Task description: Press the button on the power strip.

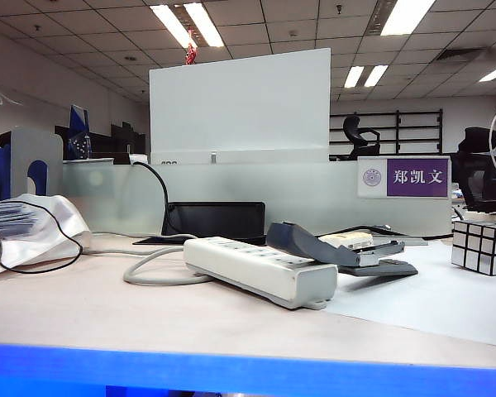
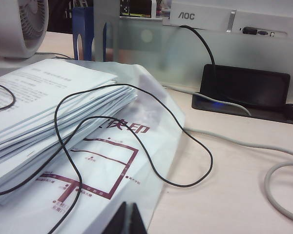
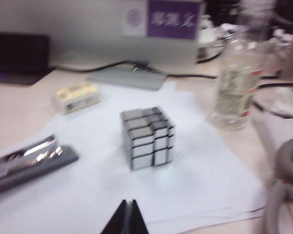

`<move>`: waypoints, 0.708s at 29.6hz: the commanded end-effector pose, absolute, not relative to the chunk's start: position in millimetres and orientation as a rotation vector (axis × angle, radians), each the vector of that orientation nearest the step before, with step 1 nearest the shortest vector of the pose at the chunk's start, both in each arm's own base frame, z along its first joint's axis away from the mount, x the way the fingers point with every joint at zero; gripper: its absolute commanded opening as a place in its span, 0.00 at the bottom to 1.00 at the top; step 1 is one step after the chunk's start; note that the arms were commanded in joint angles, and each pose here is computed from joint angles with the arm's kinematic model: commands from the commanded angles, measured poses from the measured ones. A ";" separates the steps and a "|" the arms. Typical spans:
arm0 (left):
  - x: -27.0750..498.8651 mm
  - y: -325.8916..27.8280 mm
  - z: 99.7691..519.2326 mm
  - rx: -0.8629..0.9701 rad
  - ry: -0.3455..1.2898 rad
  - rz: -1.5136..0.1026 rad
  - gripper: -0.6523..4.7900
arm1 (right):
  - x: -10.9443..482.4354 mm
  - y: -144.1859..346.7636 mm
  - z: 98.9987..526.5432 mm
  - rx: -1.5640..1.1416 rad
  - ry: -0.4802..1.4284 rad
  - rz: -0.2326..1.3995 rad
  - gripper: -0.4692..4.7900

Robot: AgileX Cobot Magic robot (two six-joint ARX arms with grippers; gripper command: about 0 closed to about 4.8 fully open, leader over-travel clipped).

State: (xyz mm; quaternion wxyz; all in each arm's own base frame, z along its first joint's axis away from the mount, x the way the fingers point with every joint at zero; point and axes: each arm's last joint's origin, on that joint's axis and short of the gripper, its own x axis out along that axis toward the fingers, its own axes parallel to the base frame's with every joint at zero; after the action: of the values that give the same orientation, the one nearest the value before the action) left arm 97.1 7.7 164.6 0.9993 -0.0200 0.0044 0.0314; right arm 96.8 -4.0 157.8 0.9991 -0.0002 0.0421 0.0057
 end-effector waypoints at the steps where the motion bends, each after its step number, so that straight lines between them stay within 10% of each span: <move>1: 96.9 7.8 166.0 -0.041 -0.003 0.064 0.11 | 97.1 -6.0 162.8 0.080 0.025 -0.073 0.10; 21: 96.9 7.8 166.0 -0.041 -0.003 0.064 0.11 | 96.9 -5.5 159.0 0.133 0.064 -0.060 0.10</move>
State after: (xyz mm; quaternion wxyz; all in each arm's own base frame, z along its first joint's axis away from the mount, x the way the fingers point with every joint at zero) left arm 97.1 7.7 164.6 0.9993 -0.0200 0.0044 0.0314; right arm 96.8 -5.5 158.1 0.9967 0.0647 0.0386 -0.0307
